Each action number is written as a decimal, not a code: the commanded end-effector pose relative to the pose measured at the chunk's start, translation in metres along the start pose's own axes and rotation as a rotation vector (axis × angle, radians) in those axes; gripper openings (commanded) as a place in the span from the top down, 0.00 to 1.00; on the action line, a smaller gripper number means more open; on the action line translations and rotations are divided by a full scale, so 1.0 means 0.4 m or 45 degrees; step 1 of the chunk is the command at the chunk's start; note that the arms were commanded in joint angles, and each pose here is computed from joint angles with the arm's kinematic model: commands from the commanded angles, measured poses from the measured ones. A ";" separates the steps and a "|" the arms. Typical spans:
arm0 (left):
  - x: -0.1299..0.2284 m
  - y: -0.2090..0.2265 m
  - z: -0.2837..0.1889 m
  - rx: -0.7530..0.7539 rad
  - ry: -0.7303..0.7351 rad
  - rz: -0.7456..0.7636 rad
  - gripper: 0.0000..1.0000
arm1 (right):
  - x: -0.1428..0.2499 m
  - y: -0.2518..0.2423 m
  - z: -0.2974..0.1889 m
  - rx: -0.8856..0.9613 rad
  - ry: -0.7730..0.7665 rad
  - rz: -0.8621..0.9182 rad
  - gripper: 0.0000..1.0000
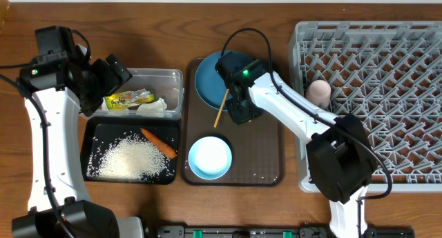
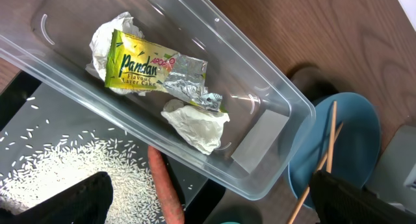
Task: Sort waste into correct bins and load items into the dishwasher rack
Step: 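Lower the right gripper and grasp one wooden chopstick, then lift the chopstick with the right gripper and carry it to the rack, then insert the chopstick upright into the rack and open the right gripper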
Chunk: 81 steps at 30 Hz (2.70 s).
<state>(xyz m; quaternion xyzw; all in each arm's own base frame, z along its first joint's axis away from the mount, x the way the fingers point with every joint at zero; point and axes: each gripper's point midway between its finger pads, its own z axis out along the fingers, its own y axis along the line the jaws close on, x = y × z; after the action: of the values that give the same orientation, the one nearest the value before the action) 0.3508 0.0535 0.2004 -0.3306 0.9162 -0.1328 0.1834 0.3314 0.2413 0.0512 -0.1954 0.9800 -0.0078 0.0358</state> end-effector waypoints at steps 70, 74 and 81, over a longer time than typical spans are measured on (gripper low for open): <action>-0.002 0.007 -0.002 -0.013 -0.006 0.012 0.02 | 0.193 -0.694 -0.174 0.308 -0.213 0.417 0.82; -0.002 0.007 -0.002 -0.013 -0.006 0.012 0.02 | 0.194 -0.693 -0.174 0.306 -0.213 0.435 0.61; -0.002 0.007 -0.002 -0.013 -0.006 0.012 0.02 | 0.195 -0.690 -0.173 0.292 -0.220 0.510 0.64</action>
<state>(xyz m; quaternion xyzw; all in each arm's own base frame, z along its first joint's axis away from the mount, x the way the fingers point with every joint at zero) 0.3508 0.0536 0.2004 -0.3306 0.9162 -0.1327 0.1834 0.3619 -0.0413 0.1279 -0.0187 0.9840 -0.0979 0.1477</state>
